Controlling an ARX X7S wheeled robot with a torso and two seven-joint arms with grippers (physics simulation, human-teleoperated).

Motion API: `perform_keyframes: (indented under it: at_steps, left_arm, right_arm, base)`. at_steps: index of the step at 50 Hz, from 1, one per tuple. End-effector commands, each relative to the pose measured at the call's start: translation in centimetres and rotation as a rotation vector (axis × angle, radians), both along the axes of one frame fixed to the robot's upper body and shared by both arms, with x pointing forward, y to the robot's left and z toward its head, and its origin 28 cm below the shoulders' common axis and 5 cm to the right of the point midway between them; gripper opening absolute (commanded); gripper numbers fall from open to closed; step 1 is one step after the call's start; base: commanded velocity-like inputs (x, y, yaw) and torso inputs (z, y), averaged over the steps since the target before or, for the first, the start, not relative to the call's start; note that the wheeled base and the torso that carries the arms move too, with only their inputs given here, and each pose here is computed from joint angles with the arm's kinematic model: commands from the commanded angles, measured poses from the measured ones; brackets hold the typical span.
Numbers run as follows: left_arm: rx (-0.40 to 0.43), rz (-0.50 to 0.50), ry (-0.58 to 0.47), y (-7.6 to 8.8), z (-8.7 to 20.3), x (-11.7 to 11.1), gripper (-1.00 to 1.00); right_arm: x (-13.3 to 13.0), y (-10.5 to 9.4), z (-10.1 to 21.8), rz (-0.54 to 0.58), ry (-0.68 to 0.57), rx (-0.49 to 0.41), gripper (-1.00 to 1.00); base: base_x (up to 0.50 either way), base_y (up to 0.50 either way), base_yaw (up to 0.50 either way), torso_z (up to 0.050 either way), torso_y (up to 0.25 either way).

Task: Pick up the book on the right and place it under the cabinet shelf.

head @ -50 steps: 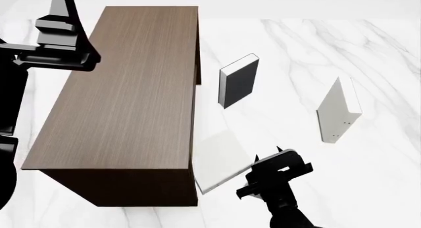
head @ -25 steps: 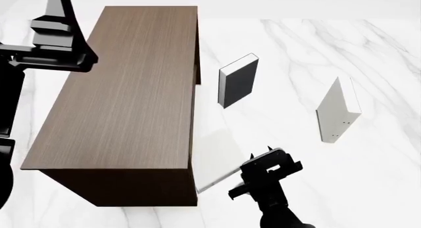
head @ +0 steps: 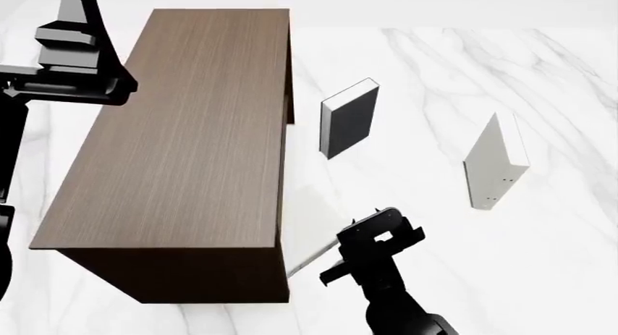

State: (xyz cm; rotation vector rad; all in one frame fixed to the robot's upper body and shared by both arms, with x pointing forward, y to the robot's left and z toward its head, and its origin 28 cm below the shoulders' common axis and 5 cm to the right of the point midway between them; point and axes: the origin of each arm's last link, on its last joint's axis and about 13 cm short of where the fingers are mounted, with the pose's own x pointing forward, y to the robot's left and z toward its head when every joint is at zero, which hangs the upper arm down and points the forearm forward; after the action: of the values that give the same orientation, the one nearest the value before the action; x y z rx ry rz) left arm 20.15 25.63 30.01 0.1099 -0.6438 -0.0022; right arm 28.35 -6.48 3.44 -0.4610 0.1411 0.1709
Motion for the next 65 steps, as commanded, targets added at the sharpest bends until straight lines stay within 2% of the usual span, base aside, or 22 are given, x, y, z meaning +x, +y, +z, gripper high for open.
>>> perform_keyframes:
  at_steps: [1,21,40,65]
  left_arm:
    - [-0.002,0.005,-0.002,0.1,0.0,-0.1,1.0]
    - [-0.005,0.009,-0.007,0.2,0.0,-0.3,1.0]
    - [-0.007,0.012,-0.006,0.3,0.0,-0.3,1.0]
    - [-0.008,0.025,-0.016,0.7,0.4,-0.9,1.0]
  right_arm:
    - [-0.4,2.1,-1.1,0.091,0.11,0.122,1.0]
    - [-0.9,3.4,-1.3,0.127,0.138,0.148,1.0]
    - [-1.2,4.8,-0.5,0.181,0.172,0.214,1.0]
    - [-1.1,5.9,0.0,0.227,0.186,0.219,1.0]
  base:
    - [0.0,0.0,0.01,0.0,0.0]
    - [0.0,0.0,0.01,-0.002,-0.005]
    - [0.0,0.0,0.0,-0.001,-0.003]
    - [0.0,0.0,0.0,-0.001,-0.003]
